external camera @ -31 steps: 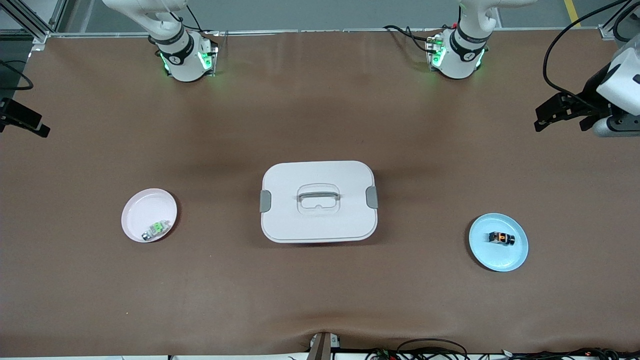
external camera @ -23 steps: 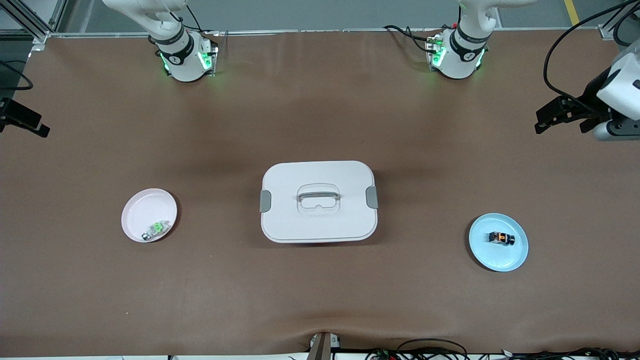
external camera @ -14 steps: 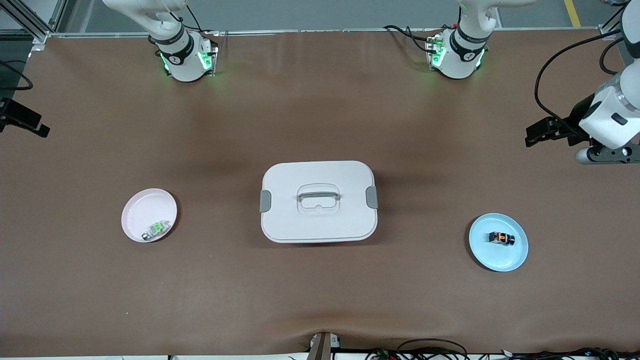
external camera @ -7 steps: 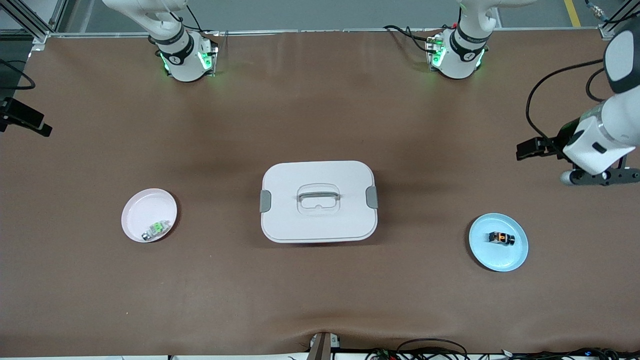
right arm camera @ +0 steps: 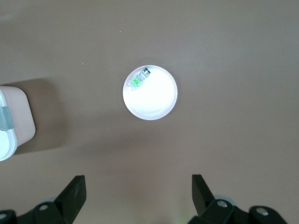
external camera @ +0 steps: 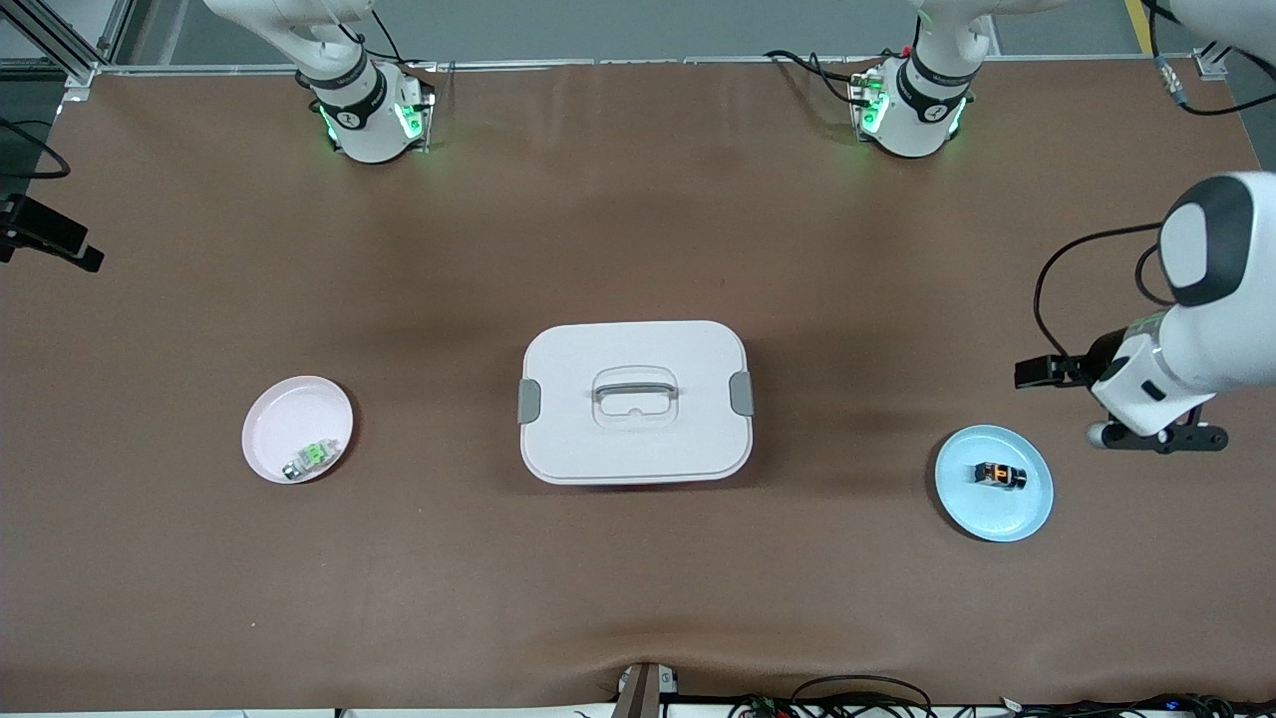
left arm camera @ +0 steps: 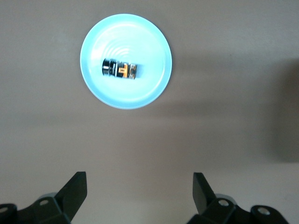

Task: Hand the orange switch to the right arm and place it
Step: 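Move the left gripper down toward the black-and-orange switch on the blue plate, then lower the left gripper around the orange switch block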

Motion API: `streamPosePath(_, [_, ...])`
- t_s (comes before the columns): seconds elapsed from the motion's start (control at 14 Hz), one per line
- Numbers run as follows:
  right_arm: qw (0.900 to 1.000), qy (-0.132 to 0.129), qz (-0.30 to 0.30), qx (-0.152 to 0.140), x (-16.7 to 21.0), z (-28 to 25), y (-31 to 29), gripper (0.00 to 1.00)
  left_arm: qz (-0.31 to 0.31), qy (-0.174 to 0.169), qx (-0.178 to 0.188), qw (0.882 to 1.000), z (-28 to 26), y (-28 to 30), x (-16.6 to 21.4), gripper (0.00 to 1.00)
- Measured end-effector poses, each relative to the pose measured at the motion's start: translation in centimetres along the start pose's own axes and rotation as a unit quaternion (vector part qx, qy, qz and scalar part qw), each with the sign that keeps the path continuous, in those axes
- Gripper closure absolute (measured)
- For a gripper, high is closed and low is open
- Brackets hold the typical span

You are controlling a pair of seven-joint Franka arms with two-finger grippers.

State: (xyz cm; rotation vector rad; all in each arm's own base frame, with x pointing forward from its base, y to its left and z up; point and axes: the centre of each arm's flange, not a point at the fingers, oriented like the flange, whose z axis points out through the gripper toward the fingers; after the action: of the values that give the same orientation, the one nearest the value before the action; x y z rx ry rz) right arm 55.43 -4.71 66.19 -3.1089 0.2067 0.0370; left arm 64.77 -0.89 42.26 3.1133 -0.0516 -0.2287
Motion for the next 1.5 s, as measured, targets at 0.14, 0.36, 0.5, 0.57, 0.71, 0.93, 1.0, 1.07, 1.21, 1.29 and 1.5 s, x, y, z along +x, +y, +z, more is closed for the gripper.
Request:
streamPosePath(0.14, [1.0,0.0,-0.005,0.0,0.0,0.0,-0.2,0.0,0.006,-0.003,0.002,1.0,3.2,-0.5,1.5,0.0])
streamPosePath(0.36, [1.0,0.001,-0.016,0.0,0.0,0.0,-0.4,0.0,0.014,-0.007,0.014,1.0,7.5,-1.0,3.3,0.0])
streamPosePath(0.5, [0.999,0.005,-0.035,0.0,0.1,-0.1,-0.4,0.0,0.025,-0.004,0.02,0.999,9.7,-1.1,4.2,0.0])
streamPosePath(0.57, [0.999,0.007,-0.04,0.0,0.1,-0.1,-0.4,0.0,0.032,-0.001,0.021,0.999,10.6,-1.2,4.6,0.0])
streamPosePath(0.71, [0.999,0.008,-0.043,0.0,0.1,-0.1,-0.4,0.0,0.039,0.001,0.02,0.999,12.0,-2.1,5.2,0.0])
streamPosePath(0.93, [0.999,0.008,-0.042,0.0,0.2,-0.1,-0.3,0.0,0.065,-0.001,0.018,0.998,13.4,-3.9,6.2,0.0])
streamPosePath(1.0, [0.999,0.008,-0.042,0.0,0.2,-0.1,-0.2,0.0,0.07,-0.002,0.017,0.997,13.8,-4.4,6.6,0.0])
streamPosePath(1.07, [0.999,0.008,-0.042,0.0,0.2,-0.1,-0.2,0.0,0.073,-0.002,0.016,0.997,14.2,-4.7,6.9,0.0])
streamPosePath(1.21, [0.999,0.008,-0.044,0.0,0.2,-0.1,-0.2,0.0,0.077,-0.006,0.015,0.997,15.4,-4.7,7.5,0.0])
streamPosePath(1.29, [0.999,0.008,-0.044,0.0,0.2,-0.2,-0.2,0.0,0.078,-0.01,0.014,0.997,16.1,-4.6,7.7,0.0])
streamPosePath(1.5, [0.999,0.01,-0.046,0.0,0.2,-0.2,-0.2,0.0,0.081,-0.01,0.012,0.997,18.3,-4.3,8.2,0.0])
